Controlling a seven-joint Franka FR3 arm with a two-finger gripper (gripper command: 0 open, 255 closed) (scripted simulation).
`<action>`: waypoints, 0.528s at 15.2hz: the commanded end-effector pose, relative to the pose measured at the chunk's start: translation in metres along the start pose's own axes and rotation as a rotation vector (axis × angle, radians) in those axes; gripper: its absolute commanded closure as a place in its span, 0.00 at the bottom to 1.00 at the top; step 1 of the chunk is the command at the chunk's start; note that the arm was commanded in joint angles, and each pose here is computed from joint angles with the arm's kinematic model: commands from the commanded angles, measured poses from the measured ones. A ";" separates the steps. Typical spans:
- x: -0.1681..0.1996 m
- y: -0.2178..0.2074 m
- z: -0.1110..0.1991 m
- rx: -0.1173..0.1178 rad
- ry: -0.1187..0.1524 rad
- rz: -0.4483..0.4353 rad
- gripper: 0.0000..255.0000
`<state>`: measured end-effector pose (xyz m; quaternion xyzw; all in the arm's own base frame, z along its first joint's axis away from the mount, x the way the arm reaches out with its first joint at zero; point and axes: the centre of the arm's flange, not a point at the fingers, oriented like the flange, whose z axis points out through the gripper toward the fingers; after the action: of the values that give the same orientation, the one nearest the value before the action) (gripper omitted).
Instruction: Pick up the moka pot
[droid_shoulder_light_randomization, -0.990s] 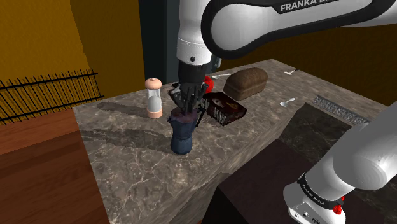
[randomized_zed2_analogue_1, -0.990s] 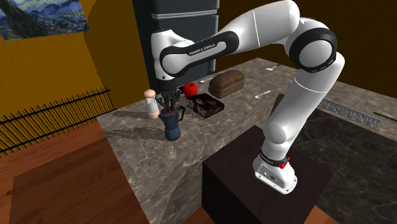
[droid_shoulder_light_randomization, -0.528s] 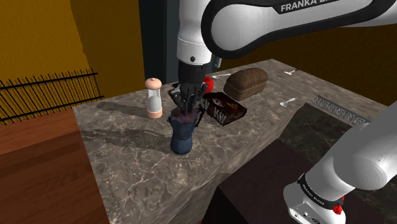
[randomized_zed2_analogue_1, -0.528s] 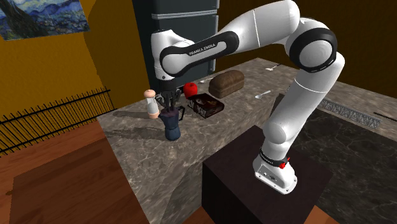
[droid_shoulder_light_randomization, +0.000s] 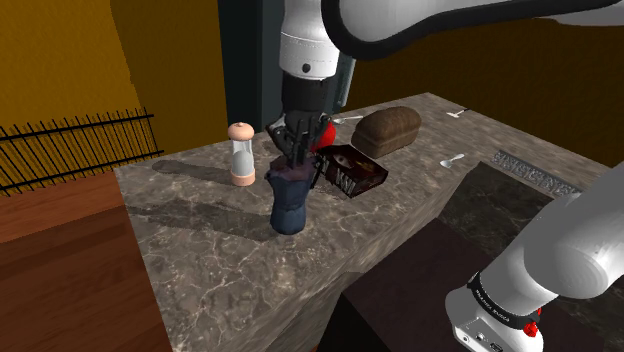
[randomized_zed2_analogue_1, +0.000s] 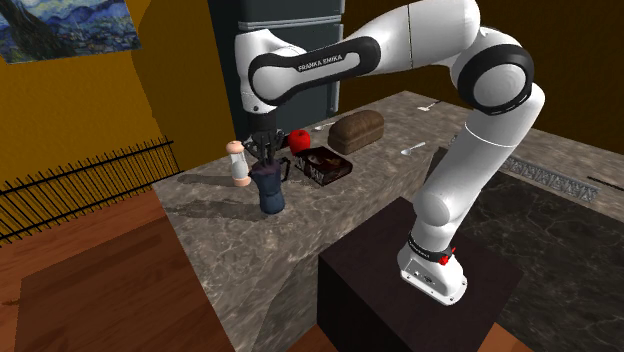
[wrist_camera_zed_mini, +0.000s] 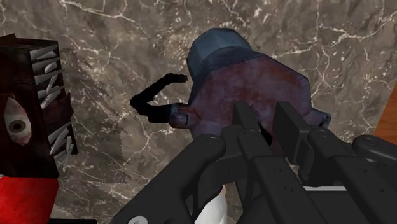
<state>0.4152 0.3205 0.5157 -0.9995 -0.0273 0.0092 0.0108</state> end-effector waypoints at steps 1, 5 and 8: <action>0.000 -0.001 -0.011 0.000 0.001 0.000 1.00; 0.000 -0.001 -0.032 0.000 0.001 0.000 1.00; -0.001 -0.001 -0.044 0.000 0.001 0.000 1.00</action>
<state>0.4163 0.3203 0.5561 -0.9995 -0.0272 0.0092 0.0108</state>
